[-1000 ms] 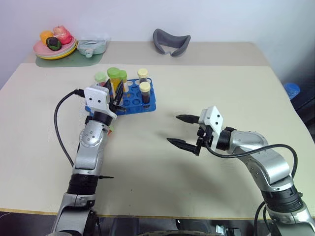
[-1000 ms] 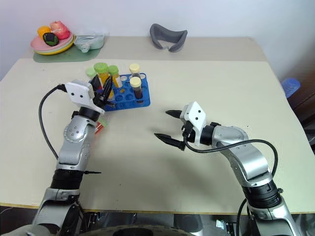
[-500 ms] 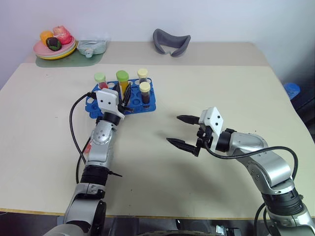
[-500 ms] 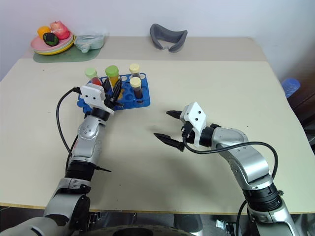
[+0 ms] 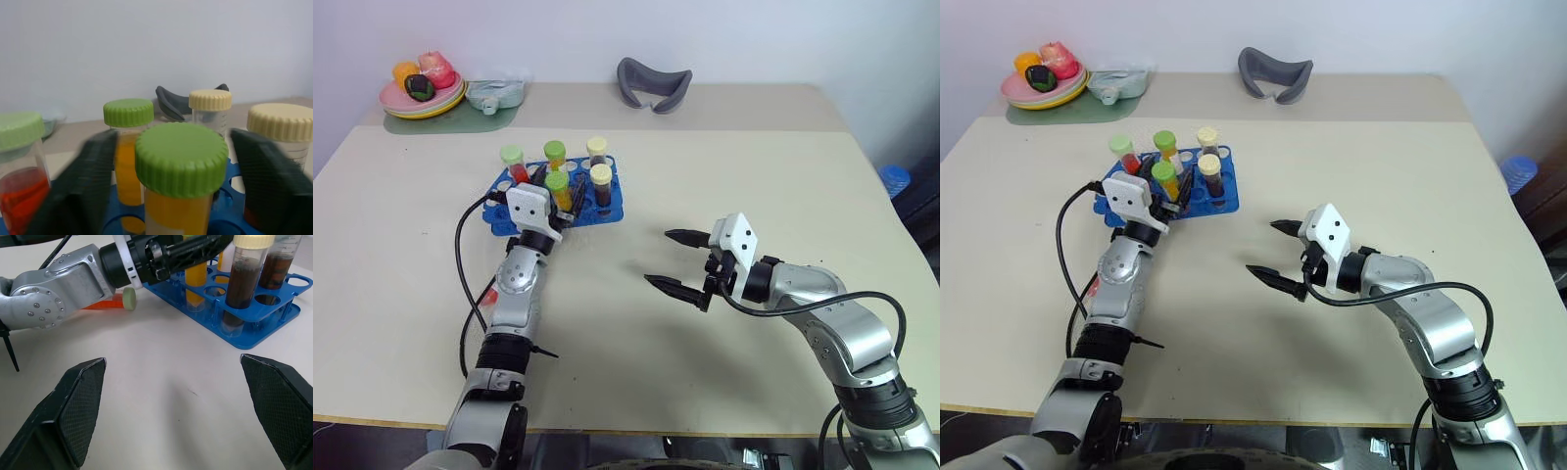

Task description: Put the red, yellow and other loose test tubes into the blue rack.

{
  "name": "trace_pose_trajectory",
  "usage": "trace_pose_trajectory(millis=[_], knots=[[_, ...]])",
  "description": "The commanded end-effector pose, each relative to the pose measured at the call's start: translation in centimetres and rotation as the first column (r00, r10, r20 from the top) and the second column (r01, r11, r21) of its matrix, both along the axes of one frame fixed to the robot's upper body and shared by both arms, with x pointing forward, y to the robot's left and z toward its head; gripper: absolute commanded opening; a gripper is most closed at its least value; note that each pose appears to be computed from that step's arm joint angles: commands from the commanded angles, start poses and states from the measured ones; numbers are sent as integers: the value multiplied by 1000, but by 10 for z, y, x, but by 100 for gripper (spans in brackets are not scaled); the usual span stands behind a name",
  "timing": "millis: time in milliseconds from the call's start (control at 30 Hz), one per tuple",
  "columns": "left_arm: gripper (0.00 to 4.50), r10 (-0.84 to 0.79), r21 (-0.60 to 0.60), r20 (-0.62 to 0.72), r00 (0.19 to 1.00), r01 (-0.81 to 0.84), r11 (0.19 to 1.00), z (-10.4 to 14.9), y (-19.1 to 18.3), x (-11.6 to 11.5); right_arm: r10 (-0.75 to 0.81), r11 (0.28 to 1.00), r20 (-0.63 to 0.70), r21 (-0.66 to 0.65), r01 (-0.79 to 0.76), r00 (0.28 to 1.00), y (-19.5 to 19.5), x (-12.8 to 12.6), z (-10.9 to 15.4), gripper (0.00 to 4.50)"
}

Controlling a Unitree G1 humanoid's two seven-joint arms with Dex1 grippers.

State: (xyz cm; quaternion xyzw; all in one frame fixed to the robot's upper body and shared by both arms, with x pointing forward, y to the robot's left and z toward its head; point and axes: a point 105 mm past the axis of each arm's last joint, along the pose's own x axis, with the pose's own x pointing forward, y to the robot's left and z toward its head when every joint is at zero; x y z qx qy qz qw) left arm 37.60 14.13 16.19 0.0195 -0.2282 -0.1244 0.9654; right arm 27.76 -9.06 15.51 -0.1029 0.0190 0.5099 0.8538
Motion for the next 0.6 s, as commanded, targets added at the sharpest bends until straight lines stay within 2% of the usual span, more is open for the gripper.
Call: trace_pose_trajectory(millis=[33,200,333,467,600], knots=[[447,2,-14,58,998,-2,1000,21,12,-12,28,999,57,26,-30,998,6,-7,15,450],[447,-17,26,67,998,15,1000,48,30,-43,22,999,57,25,-23,998,3,-8,16,450],[447,-58,99,20,998,55,993,68,42,-66,29,1000,50,11,-29,998,-1,-8,15,450],[447,-68,143,-169,983,92,985,66,62,-77,62,998,39,-15,-61,997,-6,-8,16,450],[447,14,240,-457,890,108,965,46,85,-89,101,993,30,-69,-99,994,-13,-9,14,450]])
